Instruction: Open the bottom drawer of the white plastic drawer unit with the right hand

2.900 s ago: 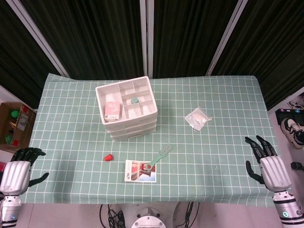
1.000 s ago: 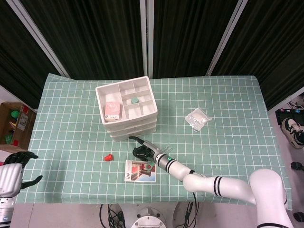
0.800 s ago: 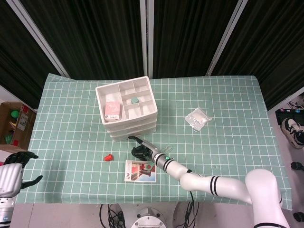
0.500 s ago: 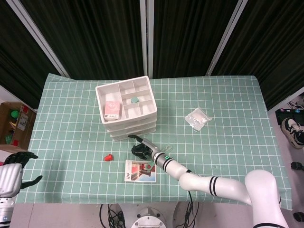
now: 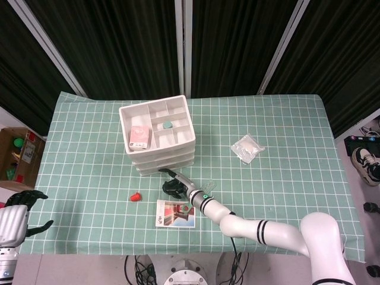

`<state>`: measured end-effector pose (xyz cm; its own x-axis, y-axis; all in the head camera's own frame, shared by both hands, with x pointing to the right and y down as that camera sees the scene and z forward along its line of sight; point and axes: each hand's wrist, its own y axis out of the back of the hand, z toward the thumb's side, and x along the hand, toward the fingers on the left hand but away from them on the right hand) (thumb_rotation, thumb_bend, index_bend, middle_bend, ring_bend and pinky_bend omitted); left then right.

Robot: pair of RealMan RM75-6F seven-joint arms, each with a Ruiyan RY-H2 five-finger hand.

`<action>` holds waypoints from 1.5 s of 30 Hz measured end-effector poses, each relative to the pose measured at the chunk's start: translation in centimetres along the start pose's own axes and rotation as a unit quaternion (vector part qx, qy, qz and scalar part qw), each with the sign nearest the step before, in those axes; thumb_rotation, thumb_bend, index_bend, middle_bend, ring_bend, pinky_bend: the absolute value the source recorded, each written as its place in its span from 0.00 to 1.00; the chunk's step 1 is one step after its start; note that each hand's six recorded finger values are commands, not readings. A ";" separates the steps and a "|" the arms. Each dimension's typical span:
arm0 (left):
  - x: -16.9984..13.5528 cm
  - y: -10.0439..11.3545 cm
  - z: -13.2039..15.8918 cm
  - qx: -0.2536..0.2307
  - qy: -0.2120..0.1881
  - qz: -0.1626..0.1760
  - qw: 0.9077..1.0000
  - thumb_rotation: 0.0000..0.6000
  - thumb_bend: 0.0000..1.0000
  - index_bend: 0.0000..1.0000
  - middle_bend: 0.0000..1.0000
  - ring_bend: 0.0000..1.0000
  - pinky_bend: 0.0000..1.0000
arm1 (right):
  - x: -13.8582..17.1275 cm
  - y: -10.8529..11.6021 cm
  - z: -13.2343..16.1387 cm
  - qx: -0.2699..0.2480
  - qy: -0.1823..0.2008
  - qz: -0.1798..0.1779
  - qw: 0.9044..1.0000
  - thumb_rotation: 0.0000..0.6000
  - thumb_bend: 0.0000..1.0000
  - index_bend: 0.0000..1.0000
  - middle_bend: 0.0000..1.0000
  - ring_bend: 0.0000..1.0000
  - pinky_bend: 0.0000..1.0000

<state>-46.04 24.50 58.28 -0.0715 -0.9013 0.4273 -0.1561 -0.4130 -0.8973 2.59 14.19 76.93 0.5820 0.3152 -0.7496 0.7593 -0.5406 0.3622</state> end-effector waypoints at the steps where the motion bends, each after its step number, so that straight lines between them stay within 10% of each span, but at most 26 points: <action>1: 0.0 0.0 0.0 0.000 0.000 0.000 1.000 1.00 0.04 0.35 0.29 0.22 0.21 | 0.0 0.0 0.0 0.000 0.000 0.000 1.000 1.00 0.72 0.21 0.79 0.87 0.95; 37: 0.1 -0.3 0.1 -0.009 -0.005 -0.007 1.000 1.00 0.04 0.35 0.29 0.22 0.21 | 3.8 -1.4 -2.3 0.044 -0.031 0.030 0.998 1.00 0.74 0.29 0.78 0.86 0.95; 45: 0.3 -0.2 0.4 -0.009 -0.010 -0.005 1.000 1.00 0.05 0.35 0.29 0.22 0.21 | 5.8 -1.3 -2.2 0.077 -0.025 0.038 0.996 1.00 0.73 0.03 0.74 0.84 0.93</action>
<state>-45.65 24.27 58.59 -0.0500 -0.8997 0.4337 -0.1739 -0.4198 -0.8908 5.62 18.41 73.28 0.6187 0.2317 -0.7507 0.6576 -0.6755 0.3336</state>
